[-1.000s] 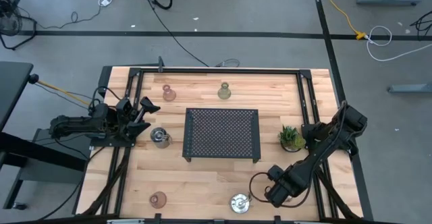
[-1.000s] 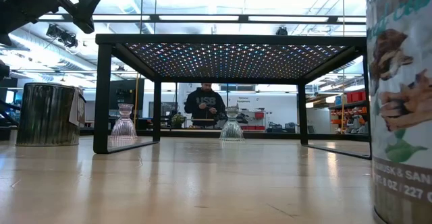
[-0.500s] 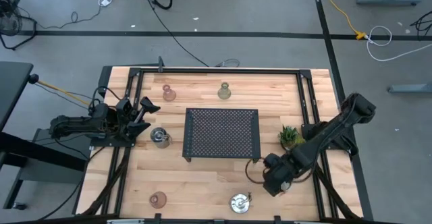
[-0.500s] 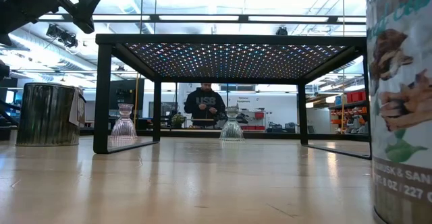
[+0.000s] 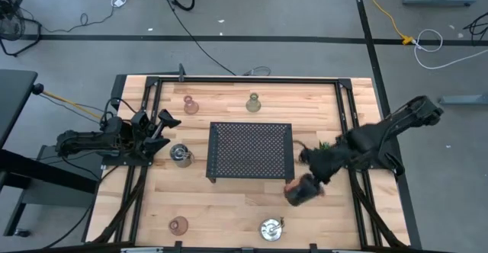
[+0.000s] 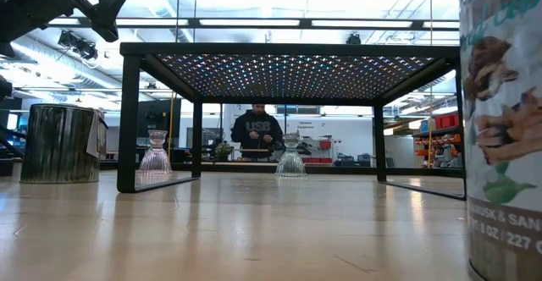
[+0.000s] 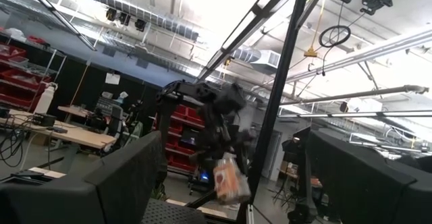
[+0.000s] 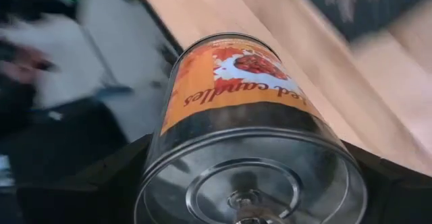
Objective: Pick & Place candle stick holders
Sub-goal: Put the orange scented candle on the shelf
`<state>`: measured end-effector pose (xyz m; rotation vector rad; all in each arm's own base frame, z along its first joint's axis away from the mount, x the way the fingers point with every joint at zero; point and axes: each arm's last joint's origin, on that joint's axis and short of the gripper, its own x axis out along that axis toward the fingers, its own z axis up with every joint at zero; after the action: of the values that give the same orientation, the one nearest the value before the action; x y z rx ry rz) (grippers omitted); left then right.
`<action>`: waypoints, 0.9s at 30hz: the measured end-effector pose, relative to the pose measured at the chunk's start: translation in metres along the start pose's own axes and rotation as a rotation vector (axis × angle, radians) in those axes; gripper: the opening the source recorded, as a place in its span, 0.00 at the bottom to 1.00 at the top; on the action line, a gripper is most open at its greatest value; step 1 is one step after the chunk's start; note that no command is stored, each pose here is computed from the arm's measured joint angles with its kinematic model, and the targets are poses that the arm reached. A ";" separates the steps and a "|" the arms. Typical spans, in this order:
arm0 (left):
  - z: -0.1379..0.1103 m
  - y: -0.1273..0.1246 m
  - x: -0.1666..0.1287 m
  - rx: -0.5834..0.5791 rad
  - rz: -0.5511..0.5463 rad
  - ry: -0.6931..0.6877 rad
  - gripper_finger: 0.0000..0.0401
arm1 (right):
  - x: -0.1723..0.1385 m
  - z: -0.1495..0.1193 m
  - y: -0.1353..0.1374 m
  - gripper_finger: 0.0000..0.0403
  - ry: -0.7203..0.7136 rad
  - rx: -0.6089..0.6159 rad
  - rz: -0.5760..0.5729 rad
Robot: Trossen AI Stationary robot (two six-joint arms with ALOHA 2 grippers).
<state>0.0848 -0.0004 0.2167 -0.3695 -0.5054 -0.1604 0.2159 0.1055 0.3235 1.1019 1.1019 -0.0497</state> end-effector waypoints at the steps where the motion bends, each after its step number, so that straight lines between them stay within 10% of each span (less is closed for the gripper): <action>1: 0.000 0.000 0.000 0.000 0.000 0.000 0.93 | -0.004 0.005 0.002 0.86 -0.040 -0.017 0.034; 16: 0.000 0.000 0.000 0.000 0.007 -0.004 0.93 | -0.066 0.099 0.017 0.86 -0.627 -0.343 0.378; 27: 0.001 0.002 0.000 -0.002 0.059 -0.031 0.93 | -0.194 0.106 0.057 0.86 -0.890 -0.588 0.087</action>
<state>0.0846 0.0016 0.2171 -0.3889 -0.5242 -0.0982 0.2209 -0.0325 0.5054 0.4844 0.2254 -0.1242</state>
